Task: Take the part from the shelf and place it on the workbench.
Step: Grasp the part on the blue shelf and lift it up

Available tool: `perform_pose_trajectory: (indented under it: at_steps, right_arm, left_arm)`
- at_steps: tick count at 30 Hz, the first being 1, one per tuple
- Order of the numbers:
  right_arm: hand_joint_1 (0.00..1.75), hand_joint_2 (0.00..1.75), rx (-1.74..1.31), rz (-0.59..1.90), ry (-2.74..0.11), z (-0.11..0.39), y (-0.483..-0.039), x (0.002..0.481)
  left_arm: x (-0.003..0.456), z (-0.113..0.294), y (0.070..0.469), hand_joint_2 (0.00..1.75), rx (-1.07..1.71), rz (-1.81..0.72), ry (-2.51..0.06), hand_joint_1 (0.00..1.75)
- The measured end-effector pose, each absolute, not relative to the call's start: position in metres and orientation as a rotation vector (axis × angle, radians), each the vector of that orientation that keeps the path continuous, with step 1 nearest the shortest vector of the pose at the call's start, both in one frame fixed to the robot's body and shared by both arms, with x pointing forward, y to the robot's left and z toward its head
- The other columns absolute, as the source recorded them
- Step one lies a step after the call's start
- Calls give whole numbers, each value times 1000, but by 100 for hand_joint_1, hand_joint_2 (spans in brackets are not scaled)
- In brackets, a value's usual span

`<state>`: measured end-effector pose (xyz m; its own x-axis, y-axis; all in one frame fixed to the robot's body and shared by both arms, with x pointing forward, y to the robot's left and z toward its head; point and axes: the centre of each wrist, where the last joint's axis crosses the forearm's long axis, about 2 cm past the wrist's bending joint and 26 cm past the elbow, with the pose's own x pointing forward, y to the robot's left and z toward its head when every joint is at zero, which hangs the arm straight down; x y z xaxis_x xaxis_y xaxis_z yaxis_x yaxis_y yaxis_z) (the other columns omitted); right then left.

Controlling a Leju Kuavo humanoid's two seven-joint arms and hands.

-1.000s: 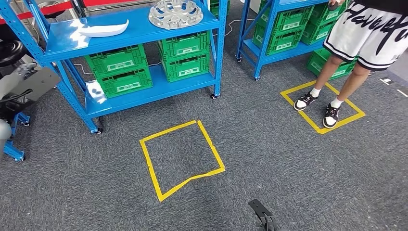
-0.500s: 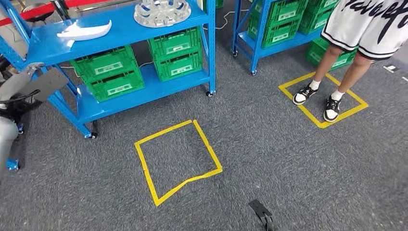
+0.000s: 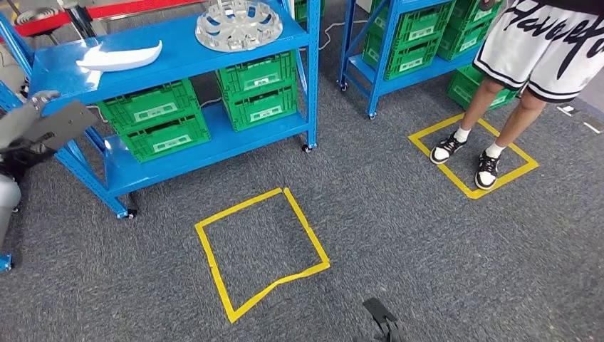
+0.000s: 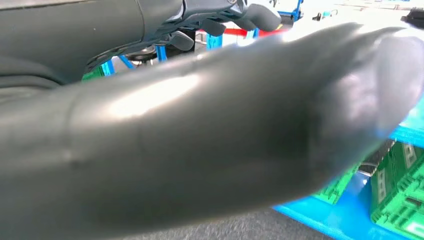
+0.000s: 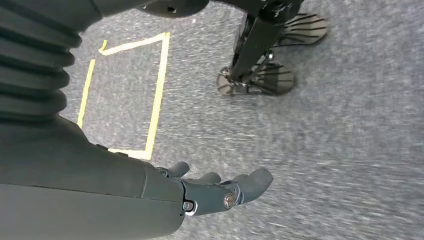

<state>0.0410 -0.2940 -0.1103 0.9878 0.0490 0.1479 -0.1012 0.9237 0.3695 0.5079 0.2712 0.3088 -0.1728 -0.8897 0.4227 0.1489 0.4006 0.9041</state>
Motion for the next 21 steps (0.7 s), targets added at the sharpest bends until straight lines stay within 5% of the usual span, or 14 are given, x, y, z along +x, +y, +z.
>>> perform_pose_trajectory:
  at_steps: [8,12,21]
  right_arm:
    - [0,0,390,70,-118,-111,-295,36]
    - [0,175,391,66,-118,-111,-295,36]
    - [0,175,388,53,-119,-111,-297,34]
  left_arm:
    - [506,302,262,0,689,-1095,-1438,0]
    - [506,304,259,0,689,-1100,-1442,0]
    - [506,300,262,0,690,-1103,-1435,0]
